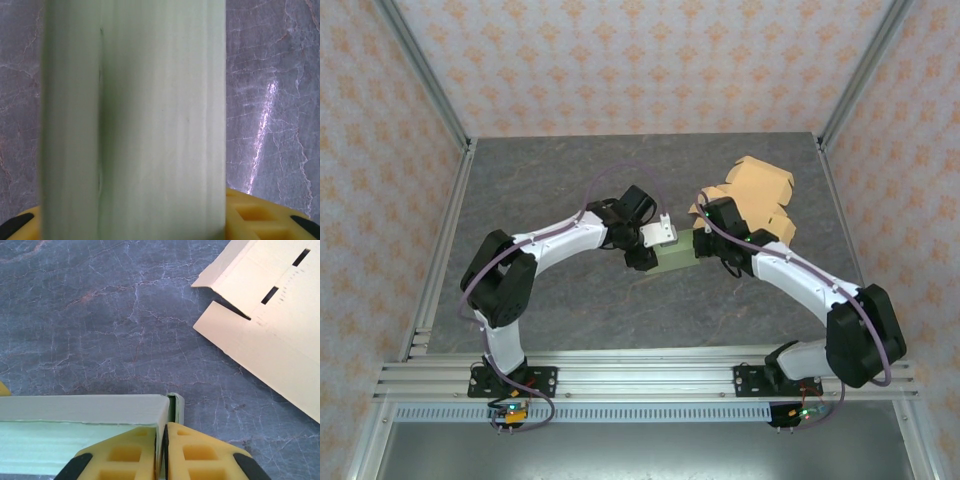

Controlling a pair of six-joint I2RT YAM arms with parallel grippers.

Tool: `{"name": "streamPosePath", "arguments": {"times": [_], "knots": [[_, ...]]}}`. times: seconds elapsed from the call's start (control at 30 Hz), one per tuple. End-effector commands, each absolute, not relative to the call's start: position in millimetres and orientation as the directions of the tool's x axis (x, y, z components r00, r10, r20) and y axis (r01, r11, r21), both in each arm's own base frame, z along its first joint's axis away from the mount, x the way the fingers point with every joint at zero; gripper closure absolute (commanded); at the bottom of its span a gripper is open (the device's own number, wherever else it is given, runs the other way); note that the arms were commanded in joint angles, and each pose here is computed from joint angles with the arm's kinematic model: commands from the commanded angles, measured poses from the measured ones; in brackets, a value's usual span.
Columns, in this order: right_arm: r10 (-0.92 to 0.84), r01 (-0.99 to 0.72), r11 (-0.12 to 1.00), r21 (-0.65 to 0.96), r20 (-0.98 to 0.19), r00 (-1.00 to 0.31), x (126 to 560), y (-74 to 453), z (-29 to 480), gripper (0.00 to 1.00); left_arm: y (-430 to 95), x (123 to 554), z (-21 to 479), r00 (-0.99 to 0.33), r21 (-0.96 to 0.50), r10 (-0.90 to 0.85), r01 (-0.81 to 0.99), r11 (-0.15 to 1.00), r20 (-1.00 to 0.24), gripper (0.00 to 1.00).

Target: Fold the paper box

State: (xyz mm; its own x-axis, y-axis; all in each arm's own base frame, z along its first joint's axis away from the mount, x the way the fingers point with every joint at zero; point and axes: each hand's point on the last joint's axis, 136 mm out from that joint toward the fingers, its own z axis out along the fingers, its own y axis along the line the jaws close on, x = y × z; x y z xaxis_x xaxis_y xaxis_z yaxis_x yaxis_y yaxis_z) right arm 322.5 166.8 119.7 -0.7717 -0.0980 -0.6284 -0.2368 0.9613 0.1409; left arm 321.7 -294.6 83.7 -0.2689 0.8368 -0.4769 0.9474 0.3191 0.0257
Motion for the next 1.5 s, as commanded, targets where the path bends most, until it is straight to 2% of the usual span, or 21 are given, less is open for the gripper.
{"name": "streamPosePath", "arguments": {"times": [0.0, 0.1, 0.57, 0.83, 1.07, 1.47], "knots": [[-0.138, -0.265, 0.956, 0.126, -0.604, -0.785, 310.0, 163.8, 108.6, 0.87, -289.6, 323.1, 86.2, -0.245, 0.078, 0.85, 0.946, 0.316, -0.465, 0.53], [-0.121, -0.255, 0.958, 0.133, -0.617, -0.777, 311.2, 160.9, 117.6, 0.86, -289.0, 322.9, 86.0, -0.245, 0.08, 0.852, 0.946, 0.315, -0.463, 0.53], [-0.041, -0.249, 0.933, 0.261, -0.61, -0.792, 313.1, 172.5, 137.8, 0.6, -290.1, 323.4, 85.7, -0.243, 0.078, 0.855, 0.947, 0.311, -0.459, 0.55], [-0.053, -0.235, 0.946, 0.222, -0.608, -0.792, 316.6, 163.1, 150.4, 0.5, -293.1, 322.2, 88.0, -0.232, 0.069, 0.852, 0.952, 0.298, -0.469, 0.56], [-0.082, -0.267, 0.931, 0.25, -0.57, -0.818, 318.1, 162.5, 143.9, 0.56, -294.7, 322.1, 91.0, -0.23, 0.064, 0.851, 0.954, 0.293, -0.472, 0.56], [-0.146, -0.342, 0.902, 0.263, -0.559, -0.816, 323.1, 176.3, 143.6, 0.85, -298.3, 323.7, 89.3, -0.233, 0.053, 0.858, 0.956, 0.288, -0.458, 0.57]]}}
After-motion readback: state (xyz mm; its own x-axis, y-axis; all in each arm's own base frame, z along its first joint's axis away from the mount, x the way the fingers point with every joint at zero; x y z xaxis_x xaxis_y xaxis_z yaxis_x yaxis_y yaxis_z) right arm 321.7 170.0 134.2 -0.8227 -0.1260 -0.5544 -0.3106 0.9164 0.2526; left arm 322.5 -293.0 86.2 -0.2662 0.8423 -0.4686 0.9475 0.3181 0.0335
